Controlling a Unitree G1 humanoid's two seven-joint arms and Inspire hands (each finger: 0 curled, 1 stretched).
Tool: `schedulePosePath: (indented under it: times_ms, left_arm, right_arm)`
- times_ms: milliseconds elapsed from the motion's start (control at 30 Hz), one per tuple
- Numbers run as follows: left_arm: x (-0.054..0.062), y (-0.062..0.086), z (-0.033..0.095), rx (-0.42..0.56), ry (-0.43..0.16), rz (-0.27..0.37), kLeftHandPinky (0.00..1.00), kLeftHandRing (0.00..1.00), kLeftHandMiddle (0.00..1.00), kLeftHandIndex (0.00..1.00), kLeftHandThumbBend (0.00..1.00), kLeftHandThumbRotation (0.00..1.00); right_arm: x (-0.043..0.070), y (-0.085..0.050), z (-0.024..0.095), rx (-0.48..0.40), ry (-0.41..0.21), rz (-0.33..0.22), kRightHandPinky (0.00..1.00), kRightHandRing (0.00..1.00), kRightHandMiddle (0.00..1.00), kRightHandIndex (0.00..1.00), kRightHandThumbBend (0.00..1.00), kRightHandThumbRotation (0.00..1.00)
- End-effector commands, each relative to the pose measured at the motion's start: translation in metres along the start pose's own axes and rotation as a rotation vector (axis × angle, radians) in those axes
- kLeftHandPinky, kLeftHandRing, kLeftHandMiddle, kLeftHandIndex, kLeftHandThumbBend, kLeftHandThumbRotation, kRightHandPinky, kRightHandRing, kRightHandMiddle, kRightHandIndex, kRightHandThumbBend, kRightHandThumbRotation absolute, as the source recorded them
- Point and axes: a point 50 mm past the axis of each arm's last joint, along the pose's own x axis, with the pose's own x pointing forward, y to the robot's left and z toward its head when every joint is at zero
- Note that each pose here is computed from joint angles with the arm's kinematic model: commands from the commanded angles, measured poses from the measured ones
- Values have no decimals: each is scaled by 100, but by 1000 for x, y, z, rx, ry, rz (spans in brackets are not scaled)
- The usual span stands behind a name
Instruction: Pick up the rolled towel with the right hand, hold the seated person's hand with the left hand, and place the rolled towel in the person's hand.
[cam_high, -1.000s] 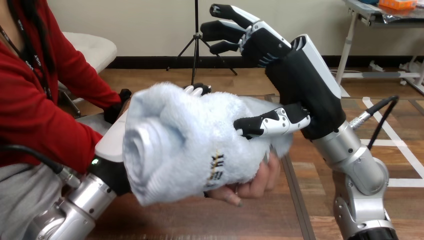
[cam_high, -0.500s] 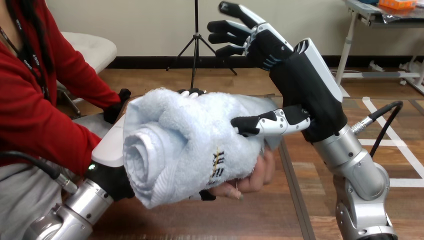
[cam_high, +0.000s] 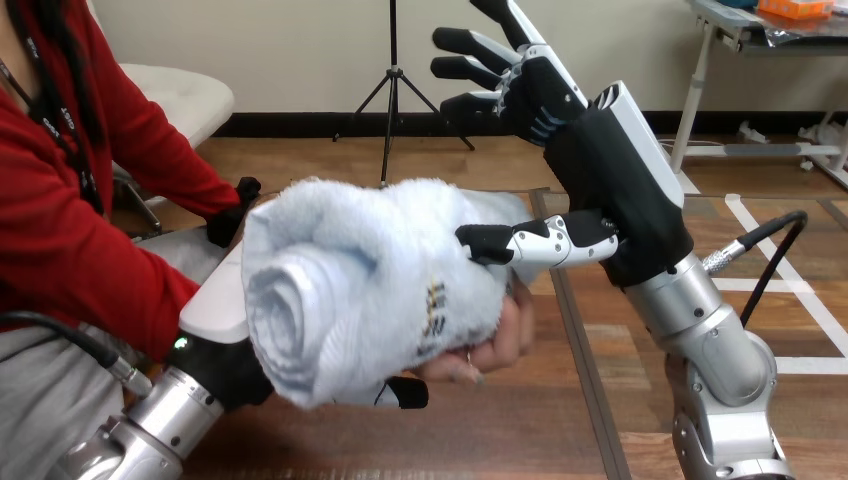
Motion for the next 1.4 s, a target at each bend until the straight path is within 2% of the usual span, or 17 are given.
schedulePosePath:
  times_ms: [0, 1367]
  left_arm:
    - [7, 16, 5, 43, -32, 77, 100, 100, 100, 100, 100, 77]
    - [6, 8, 2, 61, 7, 58, 100, 100, 100, 100, 100, 87]
  right_arm:
    - [9, -3, 9, -21, -47, -8, 75, 87, 91, 100, 100, 48]
    - [2, 1, 6, -3, 13, -10, 78, 89, 93, 100, 100, 56]
